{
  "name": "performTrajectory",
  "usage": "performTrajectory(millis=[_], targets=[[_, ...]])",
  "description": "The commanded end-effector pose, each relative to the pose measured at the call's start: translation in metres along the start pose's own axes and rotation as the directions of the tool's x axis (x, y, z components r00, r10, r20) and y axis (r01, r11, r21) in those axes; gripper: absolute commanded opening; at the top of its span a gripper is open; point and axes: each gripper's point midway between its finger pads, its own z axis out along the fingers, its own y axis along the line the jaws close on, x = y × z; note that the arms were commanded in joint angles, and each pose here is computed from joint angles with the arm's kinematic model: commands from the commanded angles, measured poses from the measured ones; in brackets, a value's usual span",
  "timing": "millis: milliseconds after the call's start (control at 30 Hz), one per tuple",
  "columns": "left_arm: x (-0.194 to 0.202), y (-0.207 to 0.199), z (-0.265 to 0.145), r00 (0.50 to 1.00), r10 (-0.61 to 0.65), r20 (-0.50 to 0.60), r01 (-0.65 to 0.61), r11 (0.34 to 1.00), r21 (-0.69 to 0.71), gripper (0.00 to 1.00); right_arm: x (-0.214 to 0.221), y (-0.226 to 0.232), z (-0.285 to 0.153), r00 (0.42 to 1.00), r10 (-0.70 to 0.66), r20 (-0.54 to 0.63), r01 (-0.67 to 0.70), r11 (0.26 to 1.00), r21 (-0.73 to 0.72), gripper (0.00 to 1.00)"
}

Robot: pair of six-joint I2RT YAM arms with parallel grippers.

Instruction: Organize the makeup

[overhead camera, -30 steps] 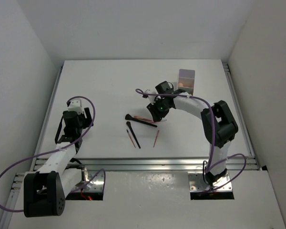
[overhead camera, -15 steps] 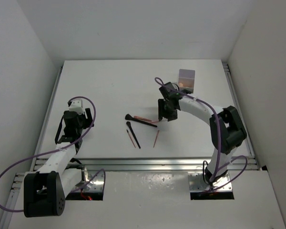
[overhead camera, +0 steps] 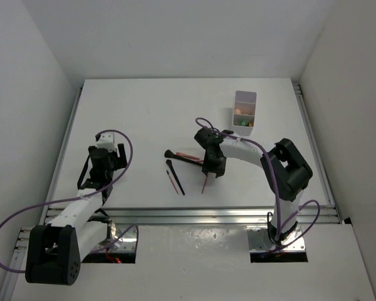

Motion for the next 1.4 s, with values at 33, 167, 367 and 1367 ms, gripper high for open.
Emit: performTrajectory(millis=[33, 167, 367, 1367], targets=[[-0.008, -0.001, 0.0, 0.998, 0.002, 0.059, -0.001, 1.0, -0.019, 0.8, 0.019, 0.004, 0.015, 0.998, 0.061, -0.005, -0.061, 0.998, 0.024, 0.39], [-0.014, -0.004, -0.004, 0.996, -0.001, 0.088, 0.002, 1.0, -0.008, 0.81, 0.031, 0.007, 0.032, 0.997, 0.068, -0.021, -0.068, 0.998, -0.011, 0.34], [-0.022, 0.0, -0.007, 0.993, 0.01, 0.119, -0.007, 1.0, -0.026, 0.81, 0.026, -0.011, 0.015, 0.999, 0.045, 0.02, -0.046, 0.995, 0.089, 0.29], [-0.03, -0.004, -0.012, 0.987, 0.014, 0.157, -0.013, 1.0, -0.009, 0.82, 0.018, 0.034, 0.025, 0.946, -0.317, 0.07, 0.32, 0.947, -0.042, 0.33]])
